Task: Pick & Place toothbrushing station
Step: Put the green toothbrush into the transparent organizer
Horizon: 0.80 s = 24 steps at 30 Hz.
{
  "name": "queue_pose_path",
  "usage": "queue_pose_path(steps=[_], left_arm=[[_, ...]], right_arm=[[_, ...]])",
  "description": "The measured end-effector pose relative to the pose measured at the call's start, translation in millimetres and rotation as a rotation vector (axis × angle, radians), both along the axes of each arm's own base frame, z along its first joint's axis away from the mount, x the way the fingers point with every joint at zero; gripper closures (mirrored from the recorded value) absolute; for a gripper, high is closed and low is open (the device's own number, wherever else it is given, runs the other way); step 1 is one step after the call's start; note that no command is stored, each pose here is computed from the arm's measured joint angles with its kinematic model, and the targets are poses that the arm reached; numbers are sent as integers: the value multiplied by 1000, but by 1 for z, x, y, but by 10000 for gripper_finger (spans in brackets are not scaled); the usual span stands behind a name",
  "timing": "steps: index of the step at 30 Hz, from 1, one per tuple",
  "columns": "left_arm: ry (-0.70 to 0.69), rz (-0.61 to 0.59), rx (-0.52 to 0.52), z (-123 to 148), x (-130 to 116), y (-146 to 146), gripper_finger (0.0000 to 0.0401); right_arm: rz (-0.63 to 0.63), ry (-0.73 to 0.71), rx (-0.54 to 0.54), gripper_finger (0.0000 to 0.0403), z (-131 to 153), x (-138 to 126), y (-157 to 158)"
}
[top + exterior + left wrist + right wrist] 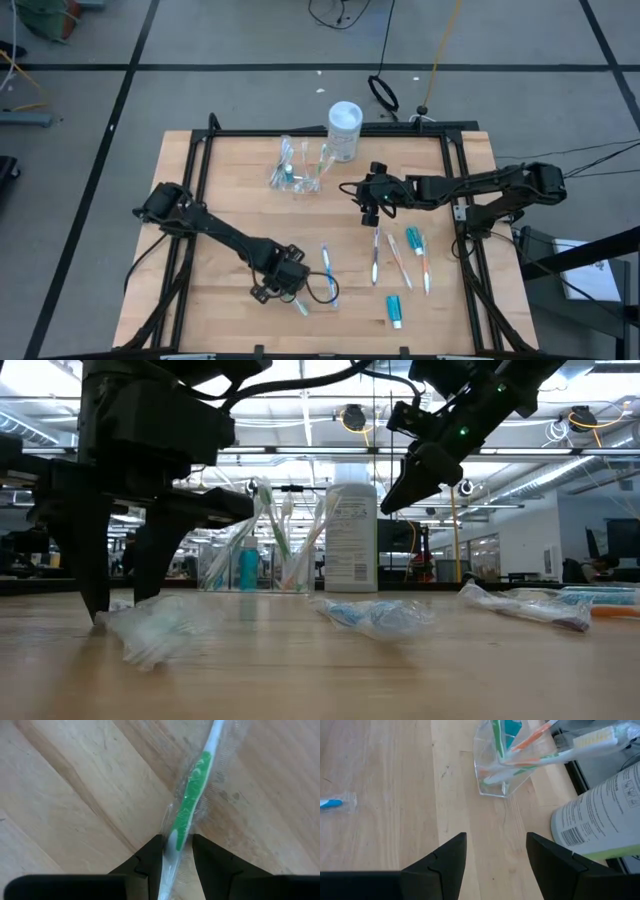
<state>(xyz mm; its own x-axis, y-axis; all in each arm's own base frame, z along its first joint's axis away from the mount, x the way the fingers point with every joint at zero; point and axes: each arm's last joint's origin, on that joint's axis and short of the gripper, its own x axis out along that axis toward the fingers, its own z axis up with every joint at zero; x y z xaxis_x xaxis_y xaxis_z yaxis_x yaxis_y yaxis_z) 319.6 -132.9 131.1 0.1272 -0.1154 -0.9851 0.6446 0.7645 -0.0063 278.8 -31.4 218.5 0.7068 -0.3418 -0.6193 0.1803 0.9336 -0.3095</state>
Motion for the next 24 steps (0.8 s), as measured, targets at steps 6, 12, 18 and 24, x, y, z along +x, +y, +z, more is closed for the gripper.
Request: queue_pose_path(steps=[6,12,18,24], left_arm=[[8,-27,-43,4,1,6,347],[-23,-33,17,20,-6,11,382],[-130,56,106,66,-21,22,376],[-285,231,204,121,-50,43,392]], right_arm=[[0,-5,1,206,0,0,0],[-6,-11,10,206,0,0,0],[-31,-25,39,206,0,0,0],[-31,-38,39,206,1,1,0]])
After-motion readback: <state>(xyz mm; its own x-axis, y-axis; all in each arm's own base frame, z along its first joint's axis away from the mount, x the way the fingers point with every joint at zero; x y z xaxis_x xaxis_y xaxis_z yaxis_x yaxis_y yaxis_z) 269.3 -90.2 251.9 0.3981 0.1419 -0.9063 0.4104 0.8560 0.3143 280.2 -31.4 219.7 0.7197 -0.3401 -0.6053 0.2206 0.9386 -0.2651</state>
